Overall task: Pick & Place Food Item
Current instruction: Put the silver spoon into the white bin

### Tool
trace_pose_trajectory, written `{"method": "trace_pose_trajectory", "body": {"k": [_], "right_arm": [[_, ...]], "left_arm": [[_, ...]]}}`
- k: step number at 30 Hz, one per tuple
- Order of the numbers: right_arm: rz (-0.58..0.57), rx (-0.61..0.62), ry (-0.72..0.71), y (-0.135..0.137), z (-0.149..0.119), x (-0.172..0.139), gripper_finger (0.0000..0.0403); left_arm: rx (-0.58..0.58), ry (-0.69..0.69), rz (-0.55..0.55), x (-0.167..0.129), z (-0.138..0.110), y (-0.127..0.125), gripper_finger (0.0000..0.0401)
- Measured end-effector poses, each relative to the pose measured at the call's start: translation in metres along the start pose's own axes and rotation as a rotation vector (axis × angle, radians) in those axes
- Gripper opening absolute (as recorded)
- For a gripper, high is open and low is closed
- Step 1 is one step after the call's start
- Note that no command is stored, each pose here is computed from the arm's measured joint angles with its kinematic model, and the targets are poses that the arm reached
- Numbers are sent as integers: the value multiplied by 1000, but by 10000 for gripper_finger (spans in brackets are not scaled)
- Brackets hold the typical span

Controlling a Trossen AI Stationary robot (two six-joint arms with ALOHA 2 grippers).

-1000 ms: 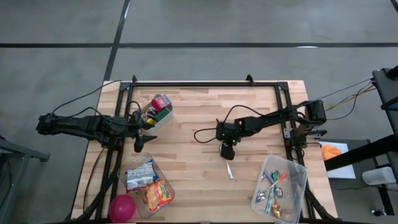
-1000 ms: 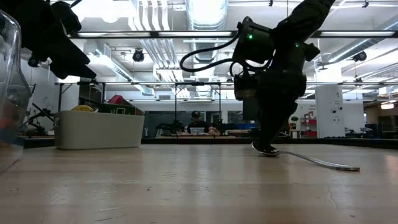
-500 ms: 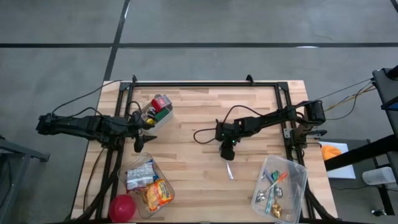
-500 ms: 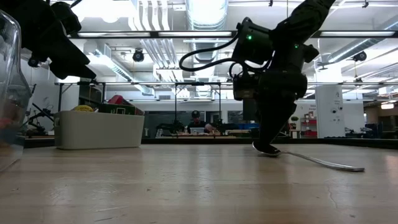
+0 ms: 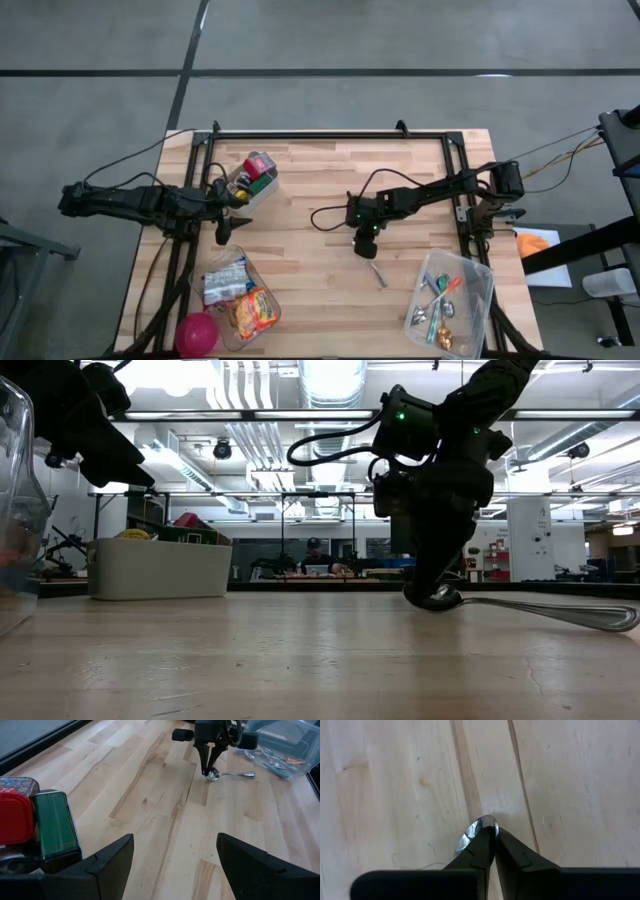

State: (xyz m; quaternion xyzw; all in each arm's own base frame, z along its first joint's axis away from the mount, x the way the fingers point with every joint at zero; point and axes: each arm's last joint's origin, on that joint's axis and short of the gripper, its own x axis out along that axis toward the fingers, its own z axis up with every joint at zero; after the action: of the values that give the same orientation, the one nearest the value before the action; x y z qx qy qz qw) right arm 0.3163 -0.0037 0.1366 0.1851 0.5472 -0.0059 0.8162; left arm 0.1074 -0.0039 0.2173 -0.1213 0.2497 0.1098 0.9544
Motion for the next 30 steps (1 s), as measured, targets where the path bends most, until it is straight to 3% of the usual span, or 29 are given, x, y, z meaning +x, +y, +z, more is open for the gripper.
{"method": "trace_pose_trajectory", "body": {"k": [22, 30], "right_arm": [[58, 91, 10, 3, 0, -4, 10], [111, 91, -40, 10, 3, -22, 10]], "left_arm": [[0, 0, 0, 0, 0, 0, 285], [0, 0, 0, 0, 0, 0, 285]]}}
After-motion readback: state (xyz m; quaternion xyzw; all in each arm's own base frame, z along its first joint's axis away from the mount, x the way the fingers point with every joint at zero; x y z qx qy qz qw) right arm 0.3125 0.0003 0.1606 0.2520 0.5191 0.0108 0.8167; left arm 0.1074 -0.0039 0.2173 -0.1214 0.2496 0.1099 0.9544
